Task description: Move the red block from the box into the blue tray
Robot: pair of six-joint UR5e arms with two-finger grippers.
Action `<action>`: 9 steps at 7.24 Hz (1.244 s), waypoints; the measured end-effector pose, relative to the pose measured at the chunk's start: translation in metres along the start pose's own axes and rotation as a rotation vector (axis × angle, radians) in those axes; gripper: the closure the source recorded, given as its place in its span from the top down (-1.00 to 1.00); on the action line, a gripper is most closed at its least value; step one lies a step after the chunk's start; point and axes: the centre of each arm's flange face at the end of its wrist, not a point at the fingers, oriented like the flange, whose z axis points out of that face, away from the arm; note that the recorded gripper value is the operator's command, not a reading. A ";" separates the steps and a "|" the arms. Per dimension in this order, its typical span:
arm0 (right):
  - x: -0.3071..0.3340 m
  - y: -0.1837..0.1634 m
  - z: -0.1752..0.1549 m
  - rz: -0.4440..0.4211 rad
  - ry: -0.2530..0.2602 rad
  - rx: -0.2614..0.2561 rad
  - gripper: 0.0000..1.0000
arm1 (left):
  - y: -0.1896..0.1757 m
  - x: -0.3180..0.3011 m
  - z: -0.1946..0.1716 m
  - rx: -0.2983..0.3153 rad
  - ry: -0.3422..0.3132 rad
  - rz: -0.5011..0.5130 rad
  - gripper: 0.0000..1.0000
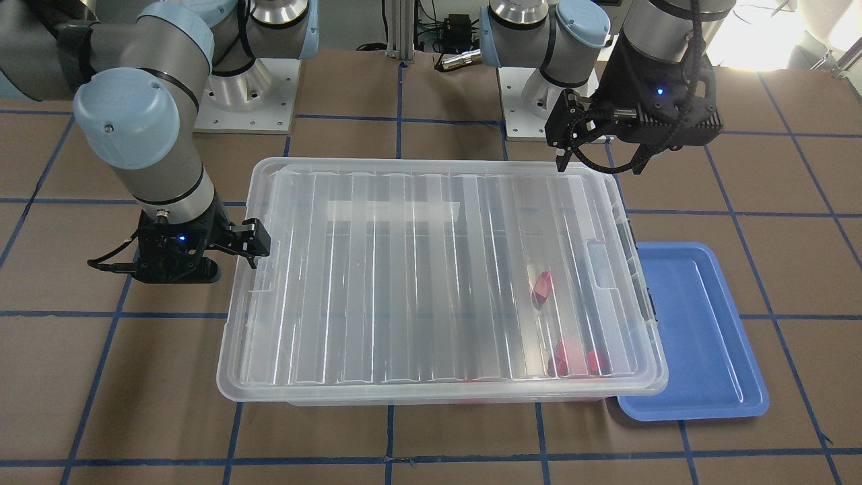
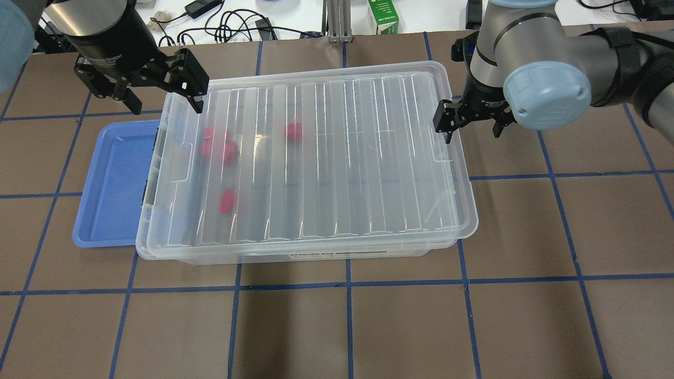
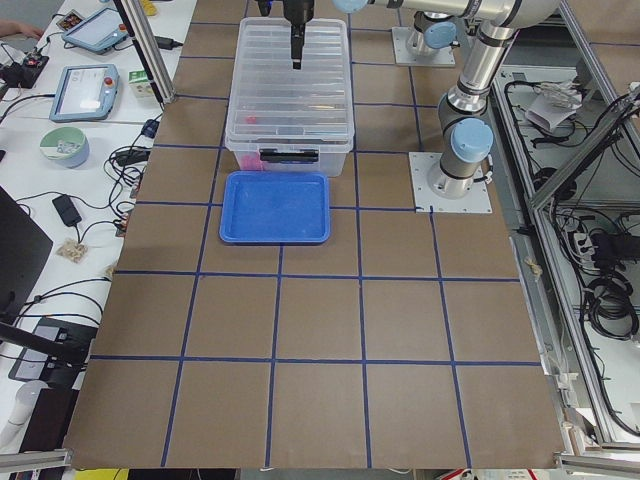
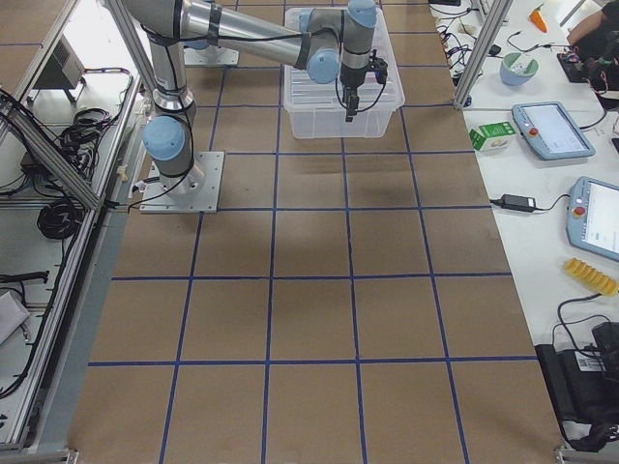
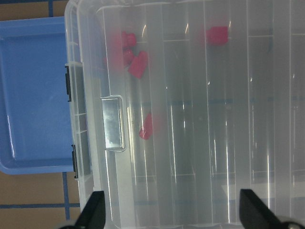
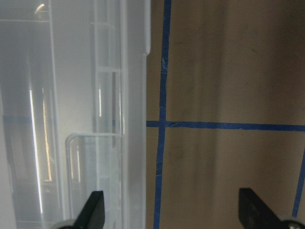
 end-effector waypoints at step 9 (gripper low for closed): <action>0.115 -0.002 0.010 0.041 0.192 -0.006 1.00 | 0.000 0.000 0.001 -0.001 0.000 0.000 1.00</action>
